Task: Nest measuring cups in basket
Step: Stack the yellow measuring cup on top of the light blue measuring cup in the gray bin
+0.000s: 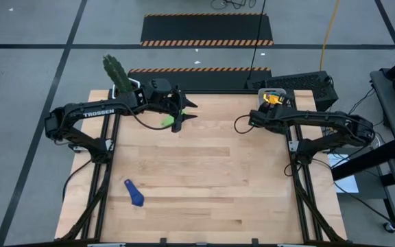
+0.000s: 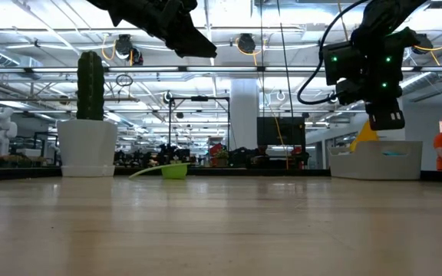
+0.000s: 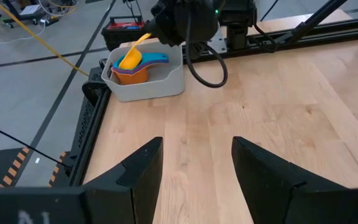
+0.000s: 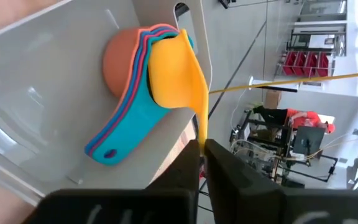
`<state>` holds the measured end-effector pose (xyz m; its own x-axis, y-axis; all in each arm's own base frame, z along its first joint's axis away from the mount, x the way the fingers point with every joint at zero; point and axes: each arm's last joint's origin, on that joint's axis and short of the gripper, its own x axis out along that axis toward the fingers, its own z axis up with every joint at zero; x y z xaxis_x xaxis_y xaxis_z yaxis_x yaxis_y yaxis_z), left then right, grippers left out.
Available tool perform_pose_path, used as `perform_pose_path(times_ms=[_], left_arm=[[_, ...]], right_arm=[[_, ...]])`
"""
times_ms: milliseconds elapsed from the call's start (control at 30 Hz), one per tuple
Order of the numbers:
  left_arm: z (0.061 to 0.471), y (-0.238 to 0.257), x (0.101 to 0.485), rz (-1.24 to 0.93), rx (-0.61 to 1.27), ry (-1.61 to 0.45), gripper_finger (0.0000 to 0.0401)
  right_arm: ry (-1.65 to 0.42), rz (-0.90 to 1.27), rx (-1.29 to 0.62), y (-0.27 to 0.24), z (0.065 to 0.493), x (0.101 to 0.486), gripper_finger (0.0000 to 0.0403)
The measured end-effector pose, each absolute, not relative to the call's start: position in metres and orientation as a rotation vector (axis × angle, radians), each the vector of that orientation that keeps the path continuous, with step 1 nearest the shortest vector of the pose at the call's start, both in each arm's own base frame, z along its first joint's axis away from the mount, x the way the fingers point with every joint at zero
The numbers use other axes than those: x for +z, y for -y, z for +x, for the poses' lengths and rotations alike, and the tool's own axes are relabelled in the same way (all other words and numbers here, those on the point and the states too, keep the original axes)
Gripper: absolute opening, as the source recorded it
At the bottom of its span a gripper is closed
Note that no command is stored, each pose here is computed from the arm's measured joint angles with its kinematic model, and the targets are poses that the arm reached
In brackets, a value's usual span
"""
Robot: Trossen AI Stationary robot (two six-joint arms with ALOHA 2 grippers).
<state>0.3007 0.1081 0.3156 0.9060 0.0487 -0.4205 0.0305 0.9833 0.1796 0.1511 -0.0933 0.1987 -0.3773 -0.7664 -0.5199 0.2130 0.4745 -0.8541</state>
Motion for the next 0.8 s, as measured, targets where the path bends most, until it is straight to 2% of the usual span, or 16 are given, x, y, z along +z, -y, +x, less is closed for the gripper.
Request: perform_pose_path(times_ms=[133, 567, 800], left_arm=[[0.301, -0.108, 0.316, 0.184, 0.009, -0.438, 0.0195], [0.301, -0.108, 0.316, 0.187, 0.011, -0.432, 0.0195], [0.302, -0.108, 0.317, 0.192, 0.011, -0.420, 0.0195]], right_arm=[[-1.624, -0.487, -1.139, 0.094, 0.152, 0.199, 0.0016], [-1.447, -0.537, -1.217, 0.082, 0.139, 0.225, 0.0001], [-1.473, -0.707, -1.284, 0.082, 0.134, 0.212, 0.0001]])
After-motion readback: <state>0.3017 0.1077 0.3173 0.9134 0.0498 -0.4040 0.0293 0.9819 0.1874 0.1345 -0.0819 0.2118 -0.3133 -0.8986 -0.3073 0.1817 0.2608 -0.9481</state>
